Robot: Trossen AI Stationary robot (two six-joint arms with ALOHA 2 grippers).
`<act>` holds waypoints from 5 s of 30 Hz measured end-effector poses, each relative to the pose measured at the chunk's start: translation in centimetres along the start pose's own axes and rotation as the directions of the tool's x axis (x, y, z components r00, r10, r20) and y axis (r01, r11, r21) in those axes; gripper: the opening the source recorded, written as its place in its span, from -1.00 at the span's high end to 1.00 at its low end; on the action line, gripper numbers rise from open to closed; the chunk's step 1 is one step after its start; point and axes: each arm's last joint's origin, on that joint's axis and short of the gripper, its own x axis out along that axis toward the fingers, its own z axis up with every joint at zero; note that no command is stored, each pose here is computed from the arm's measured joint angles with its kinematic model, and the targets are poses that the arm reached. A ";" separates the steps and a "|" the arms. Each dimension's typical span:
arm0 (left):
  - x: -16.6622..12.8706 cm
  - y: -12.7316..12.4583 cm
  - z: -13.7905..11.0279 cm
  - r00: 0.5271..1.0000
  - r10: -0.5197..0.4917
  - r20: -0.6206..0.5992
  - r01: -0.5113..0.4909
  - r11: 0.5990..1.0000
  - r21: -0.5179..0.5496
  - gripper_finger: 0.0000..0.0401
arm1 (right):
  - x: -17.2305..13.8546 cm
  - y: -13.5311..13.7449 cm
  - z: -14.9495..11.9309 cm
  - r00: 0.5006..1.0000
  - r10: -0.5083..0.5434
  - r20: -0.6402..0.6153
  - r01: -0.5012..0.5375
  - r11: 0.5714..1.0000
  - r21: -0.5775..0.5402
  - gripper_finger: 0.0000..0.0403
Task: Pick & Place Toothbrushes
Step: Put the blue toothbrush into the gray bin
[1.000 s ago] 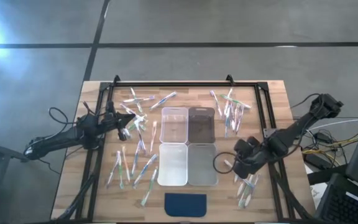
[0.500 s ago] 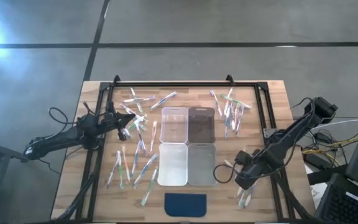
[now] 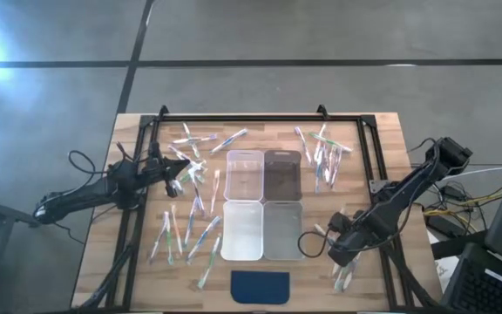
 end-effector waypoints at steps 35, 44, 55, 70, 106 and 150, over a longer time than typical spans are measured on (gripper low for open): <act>0.0 0.0 0.0 1.000 0.001 0.000 -0.001 1.000 0.000 0.91 | 4.3 1.2 0.0 0.997 -0.046 -0.065 0.042 0.997 -0.067 0.13; 0.0 0.0 0.0 1.000 0.001 -0.001 -0.001 1.000 0.000 0.92 | 4.5 1.2 0.0 0.996 -0.058 -0.063 0.053 0.996 -0.072 0.46; 0.0 0.0 0.0 1.000 0.001 0.000 -0.001 1.000 0.000 0.92 | 4.3 1.2 0.0 0.997 -0.046 -0.061 0.042 0.997 -0.069 0.83; 0.0 0.0 0.0 1.000 0.000 0.000 0.000 1.000 0.000 0.91 | 3.0 1.3 0.0 0.995 -0.076 -0.065 0.072 0.995 -0.071 0.83; 0.0 0.0 0.0 1.000 0.001 -0.001 -0.001 1.000 0.000 0.91 | -11.2 5.9 7.5 0.931 0.023 0.364 -0.042 0.998 0.044 0.82; 0.0 0.0 0.0 1.000 0.001 0.000 -0.001 1.000 0.000 0.91 | -6.2 9.5 13.2 0.929 0.037 0.368 -0.111 0.977 0.182 0.82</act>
